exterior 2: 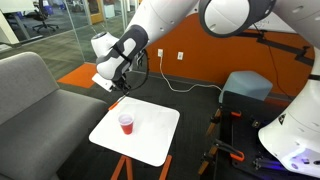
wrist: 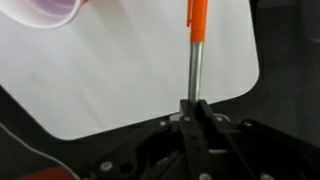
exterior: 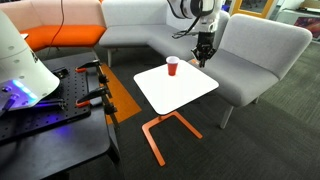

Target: Put the pen in the cup

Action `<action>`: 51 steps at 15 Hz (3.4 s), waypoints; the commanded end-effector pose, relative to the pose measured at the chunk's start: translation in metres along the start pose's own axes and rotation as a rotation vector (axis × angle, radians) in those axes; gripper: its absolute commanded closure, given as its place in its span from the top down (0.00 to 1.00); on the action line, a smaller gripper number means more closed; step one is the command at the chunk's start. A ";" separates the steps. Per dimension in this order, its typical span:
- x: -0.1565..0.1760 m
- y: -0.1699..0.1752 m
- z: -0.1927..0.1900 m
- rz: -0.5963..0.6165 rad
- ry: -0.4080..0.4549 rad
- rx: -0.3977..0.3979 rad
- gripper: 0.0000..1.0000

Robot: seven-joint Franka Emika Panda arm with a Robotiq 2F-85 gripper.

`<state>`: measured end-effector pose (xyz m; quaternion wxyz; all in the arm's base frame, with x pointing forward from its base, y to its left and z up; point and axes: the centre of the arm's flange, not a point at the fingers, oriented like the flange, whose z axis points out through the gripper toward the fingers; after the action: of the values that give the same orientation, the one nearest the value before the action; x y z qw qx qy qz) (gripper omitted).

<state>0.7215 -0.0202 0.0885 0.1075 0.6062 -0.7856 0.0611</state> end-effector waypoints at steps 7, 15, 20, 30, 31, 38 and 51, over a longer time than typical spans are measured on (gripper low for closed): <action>-0.042 0.056 -0.055 -0.242 0.331 -0.105 0.03; -0.070 0.081 -0.067 -0.333 0.385 -0.079 0.03; -0.085 0.089 -0.056 -0.351 0.438 -0.061 0.03; -0.117 0.106 -0.025 -0.364 0.582 0.022 0.03; -0.121 0.109 -0.025 -0.368 0.579 0.043 0.03; -0.143 0.119 -0.026 -0.386 0.612 0.123 0.03; -0.148 0.124 -0.018 -0.368 0.602 0.162 0.73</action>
<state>0.6445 0.1553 0.0692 0.3125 0.7019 -0.5800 0.2707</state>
